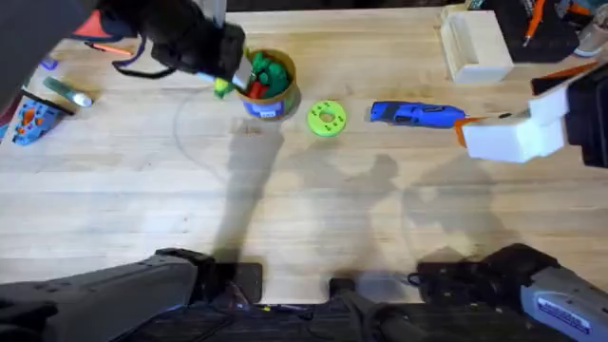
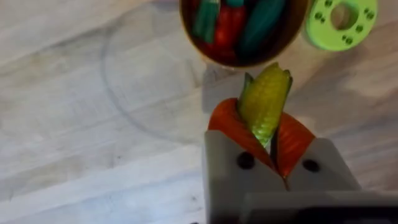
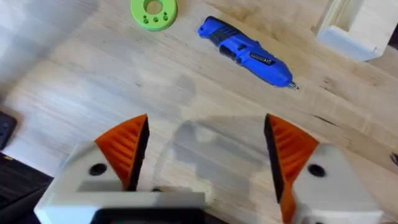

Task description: Pick up the gripper from the table and insert it into the empty holder that is missing its gripper. Then pick up a screw, insert it into the mounting hole, and use the screwdriver to tighten it. Finally, clean up the table by picking up the vegetable and placing it into the bucket.

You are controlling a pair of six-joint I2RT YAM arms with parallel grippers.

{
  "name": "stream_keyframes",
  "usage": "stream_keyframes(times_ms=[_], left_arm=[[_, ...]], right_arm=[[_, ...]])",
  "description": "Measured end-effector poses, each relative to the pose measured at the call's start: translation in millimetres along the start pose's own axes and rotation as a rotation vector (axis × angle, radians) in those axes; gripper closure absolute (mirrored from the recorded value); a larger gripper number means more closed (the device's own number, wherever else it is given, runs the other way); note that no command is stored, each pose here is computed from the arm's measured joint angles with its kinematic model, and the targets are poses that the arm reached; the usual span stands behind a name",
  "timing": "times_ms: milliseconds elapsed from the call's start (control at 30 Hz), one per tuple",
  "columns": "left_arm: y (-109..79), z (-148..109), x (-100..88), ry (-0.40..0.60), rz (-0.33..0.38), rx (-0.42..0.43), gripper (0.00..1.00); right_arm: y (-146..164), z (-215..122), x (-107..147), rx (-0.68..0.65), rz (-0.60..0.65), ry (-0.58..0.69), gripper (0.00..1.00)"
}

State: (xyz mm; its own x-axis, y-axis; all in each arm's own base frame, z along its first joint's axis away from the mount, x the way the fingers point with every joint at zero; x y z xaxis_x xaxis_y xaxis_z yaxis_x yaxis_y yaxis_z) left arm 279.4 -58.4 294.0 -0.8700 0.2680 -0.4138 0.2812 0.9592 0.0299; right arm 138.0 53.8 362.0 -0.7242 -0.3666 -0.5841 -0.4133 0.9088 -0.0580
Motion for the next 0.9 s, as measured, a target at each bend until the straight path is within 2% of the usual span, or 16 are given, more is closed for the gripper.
stream_keyframes(times_ms=[200, 333, 433, 633, 767, 800, 900], left_arm=[[1.5, 3, -18.3, -0.091, -0.007, -0.006, 0.963], [2.9, 24, -35.1, -0.119, -0.008, -0.006, 0.963], [4.4, 49, -51.0, -0.137, -0.009, -0.007, 0.963], [5.0, 97, -55.6, -0.052, -0.011, 0.000, 0.963], [5.1, 107, -55.2, -0.032, -0.011, 0.002, 0.963], [5.2, 105, -57.4, -0.049, -0.010, 0.001, 0.678], [5.2, 104, -57.2, -0.049, -0.011, 0.001, 0.217]], right_arm=[[0, 0, 0, 0.000, 0.000, 0.000, 0.009], [0, 0, 0, 0.000, 0.000, 0.000, 0.009], [0, 0, 0, 0.000, 0.000, 0.000, 0.009], [0, 0, 0, 0.000, 0.000, 0.000, 0.009], [0, 0, 0, 0.000, 0.000, 0.000, 0.009], [0, 0, 0, 0.000, 0.000, 0.000, 0.009], [0, 0, 0, 0.000, 0.000, 0.000, 0.009]])
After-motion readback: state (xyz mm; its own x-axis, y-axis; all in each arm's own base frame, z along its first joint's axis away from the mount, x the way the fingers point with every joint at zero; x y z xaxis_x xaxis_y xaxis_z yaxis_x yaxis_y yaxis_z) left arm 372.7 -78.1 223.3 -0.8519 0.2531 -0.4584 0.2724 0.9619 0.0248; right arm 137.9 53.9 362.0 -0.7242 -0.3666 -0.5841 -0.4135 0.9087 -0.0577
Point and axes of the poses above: each hand's point on the last joint's axis, 136 mm out from that joint toward the fingers, its own z axis out along the fingers, its own y axis along the line the jaws close on, x = y × z, the point moved 9 cm from there along -z, back along the fingers, and after that the axes turned 1 degree about -z, right-handed, at the moved point
